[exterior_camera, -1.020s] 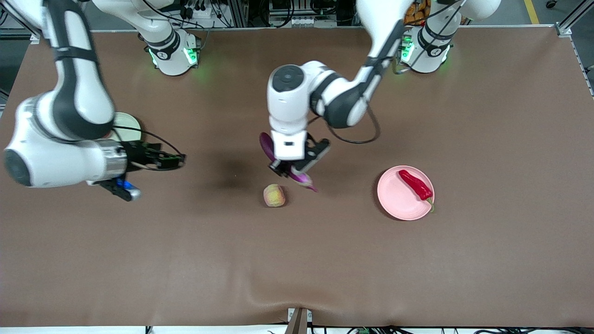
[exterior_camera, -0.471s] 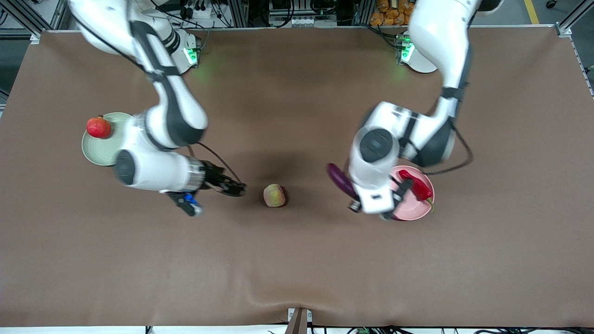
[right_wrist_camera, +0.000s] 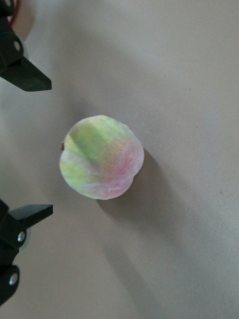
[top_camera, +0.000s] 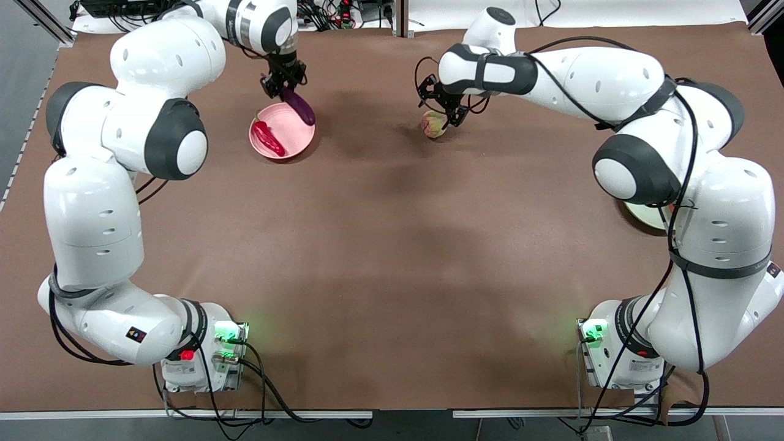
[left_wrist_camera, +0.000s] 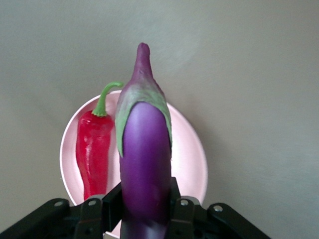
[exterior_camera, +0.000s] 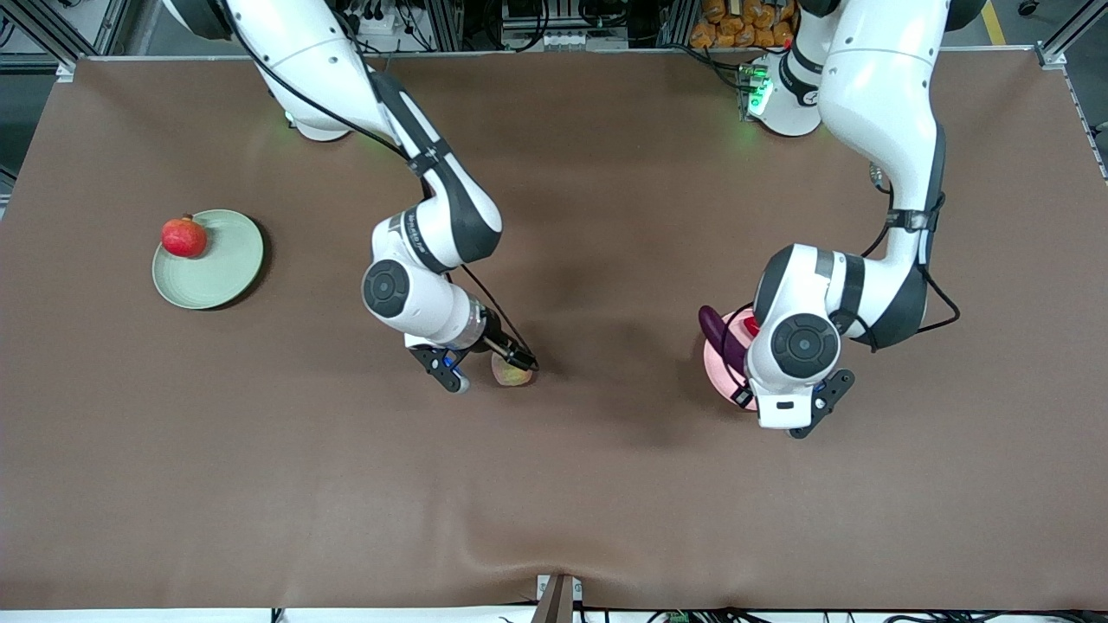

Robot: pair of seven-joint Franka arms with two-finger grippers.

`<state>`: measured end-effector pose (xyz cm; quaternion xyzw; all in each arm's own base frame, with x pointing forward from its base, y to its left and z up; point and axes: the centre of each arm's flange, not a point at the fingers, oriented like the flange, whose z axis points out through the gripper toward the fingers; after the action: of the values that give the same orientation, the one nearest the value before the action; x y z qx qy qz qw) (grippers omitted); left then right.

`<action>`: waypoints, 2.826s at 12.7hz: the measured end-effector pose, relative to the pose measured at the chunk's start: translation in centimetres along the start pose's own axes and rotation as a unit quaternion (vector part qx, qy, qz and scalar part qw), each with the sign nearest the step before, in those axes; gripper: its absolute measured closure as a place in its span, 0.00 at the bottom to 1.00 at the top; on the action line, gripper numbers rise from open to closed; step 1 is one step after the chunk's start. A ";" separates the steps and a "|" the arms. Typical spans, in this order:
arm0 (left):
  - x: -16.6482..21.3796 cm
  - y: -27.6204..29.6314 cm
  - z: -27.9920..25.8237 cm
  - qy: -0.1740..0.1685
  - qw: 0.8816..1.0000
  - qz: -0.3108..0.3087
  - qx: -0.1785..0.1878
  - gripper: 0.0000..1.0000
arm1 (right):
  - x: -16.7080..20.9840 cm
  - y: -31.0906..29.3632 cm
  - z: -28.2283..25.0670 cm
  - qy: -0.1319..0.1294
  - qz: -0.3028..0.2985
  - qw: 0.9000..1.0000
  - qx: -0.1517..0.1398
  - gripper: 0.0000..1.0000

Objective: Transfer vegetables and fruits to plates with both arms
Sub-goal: 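Lower the eggplant onto the pink plate while the right gripper grasps the peach, then carry the peach to the green plate while the left gripper withdraws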

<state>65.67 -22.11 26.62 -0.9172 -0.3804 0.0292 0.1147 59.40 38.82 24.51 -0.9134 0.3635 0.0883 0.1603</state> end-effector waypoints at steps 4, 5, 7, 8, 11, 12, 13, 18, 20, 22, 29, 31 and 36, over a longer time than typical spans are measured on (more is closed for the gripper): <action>-2.3 -0.3 4.5 0.022 0.999 0.034 0.027 0.66 | 1.3 0.2 0.4 0.016 0.014 1.000 0.009 0.00; -2.7 -0.4 5.7 0.027 0.998 0.041 0.026 0.66 | 1.6 0.1 0.9 0.026 0.015 0.999 0.021 0.00; -2.7 -0.8 6.8 0.043 0.997 0.054 0.035 0.66 | 1.6 0.5 3.0 0.035 0.015 0.999 0.022 0.00; -2.6 -0.9 7.0 0.052 0.996 0.060 0.040 0.66 | 1.3 0.6 3.7 0.036 0.013 0.999 0.019 0.00; -2.7 -0.9 7.2 0.057 0.993 0.091 0.046 0.60 | 1.1 0.6 4.1 0.035 0.011 0.999 0.017 0.08; -2.8 -0.9 7.3 0.057 0.993 0.096 0.048 0.52 | 1.2 0.5 3.9 0.034 0.013 0.999 0.016 0.17; -2.9 -0.9 7.4 0.056 0.992 0.099 0.049 0.37 | 1.3 0.4 3.5 0.029 0.015 0.999 0.010 0.20; -2.6 -0.8 7.2 0.058 0.992 0.098 0.045 0.00 | 3.2 -0.1 0.4 -0.007 0.026 0.999 -0.044 0.25; -1.9 -0.9 5.9 0.062 0.991 0.117 0.036 0.00 | 4.1 -0.6 -2.2 -0.020 0.027 0.997 -0.066 0.27; -0.1 -1.7 3.2 0.067 0.985 0.158 0.022 0.00 | 5.0 -0.4 -3.8 -0.023 0.031 0.996 -0.078 0.28; 4.9 -7.7 -1.0 -0.014 0.924 0.381 0.037 0.00 | 14.8 9.9 -18.6 -0.087 -0.060 0.972 -0.210 0.28; 7.2 -10.7 -1.5 -0.062 0.911 0.407 0.027 0.00 | 18.9 16.3 -21.6 -0.119 -0.102 0.963 -0.218 0.28; 6.8 -15.9 -3.0 -0.119 0.902 0.413 0.032 0.00 | 26.6 35.2 -23.3 -0.178 -0.187 0.948 -0.188 0.28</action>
<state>59.97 -7.00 33.42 -0.9775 0.0228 0.1953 0.0758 55.23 -10.50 30.78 -0.9478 0.1287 0.2851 0.0615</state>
